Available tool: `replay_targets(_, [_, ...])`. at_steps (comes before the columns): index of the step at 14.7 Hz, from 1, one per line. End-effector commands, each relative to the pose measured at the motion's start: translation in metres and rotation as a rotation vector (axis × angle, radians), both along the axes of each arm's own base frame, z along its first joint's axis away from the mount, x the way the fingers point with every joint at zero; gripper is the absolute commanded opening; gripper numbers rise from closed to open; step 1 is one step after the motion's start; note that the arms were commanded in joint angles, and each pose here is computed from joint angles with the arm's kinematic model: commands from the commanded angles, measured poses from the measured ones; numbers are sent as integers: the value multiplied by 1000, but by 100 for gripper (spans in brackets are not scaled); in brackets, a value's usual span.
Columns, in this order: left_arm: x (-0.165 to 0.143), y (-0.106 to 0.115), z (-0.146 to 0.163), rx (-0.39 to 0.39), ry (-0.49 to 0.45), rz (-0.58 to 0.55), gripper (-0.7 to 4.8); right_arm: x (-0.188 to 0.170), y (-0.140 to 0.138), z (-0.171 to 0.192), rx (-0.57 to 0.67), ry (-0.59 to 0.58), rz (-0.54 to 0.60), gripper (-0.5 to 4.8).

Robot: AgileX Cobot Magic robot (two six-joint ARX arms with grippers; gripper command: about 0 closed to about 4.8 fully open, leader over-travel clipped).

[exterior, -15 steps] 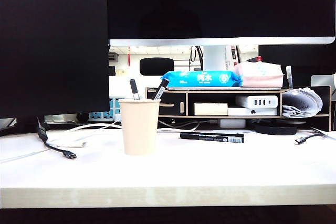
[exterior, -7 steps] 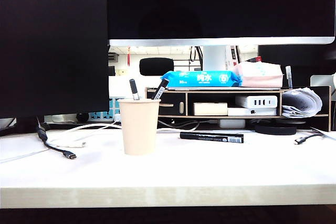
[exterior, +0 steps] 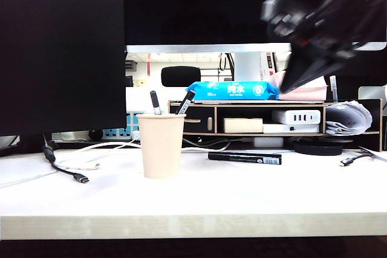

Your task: Pick up the marker and insert it into the paper cup.

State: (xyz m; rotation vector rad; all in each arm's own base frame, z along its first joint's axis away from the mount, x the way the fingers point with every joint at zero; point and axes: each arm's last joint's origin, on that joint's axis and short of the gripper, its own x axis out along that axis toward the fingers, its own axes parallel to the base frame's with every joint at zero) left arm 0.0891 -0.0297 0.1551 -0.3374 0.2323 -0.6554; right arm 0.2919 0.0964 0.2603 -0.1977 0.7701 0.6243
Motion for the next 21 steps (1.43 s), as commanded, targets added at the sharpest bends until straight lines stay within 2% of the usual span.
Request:
replay_targets(1, [0, 0, -2, 6, 9, -23, -5, 46, 12, 10, -76, -29, 29, -1])
replay_targets(4, [0, 0, -2, 6, 9, -22, -5, 92, 28, 17, -145, 43, 74, -1])
replay_targets(8, [0, 0, -2, 6, 9, -21, -5, 133, 44, 13, -182, 86, 128, -1])
replay_targets(12, [0, 0, -2, 10, 8, 5, -5, 148, 58, -6, -178, 63, 155, -1])
replay_targets(16, [0, 0, -2, 9, 9, 5, -5, 149, 83, -25, -204, 47, 238, -1])
replay_targets(21, [0, 0, -2, 9, 9, 4, -5, 151, 96, -50, -230, 79, 284, -1])
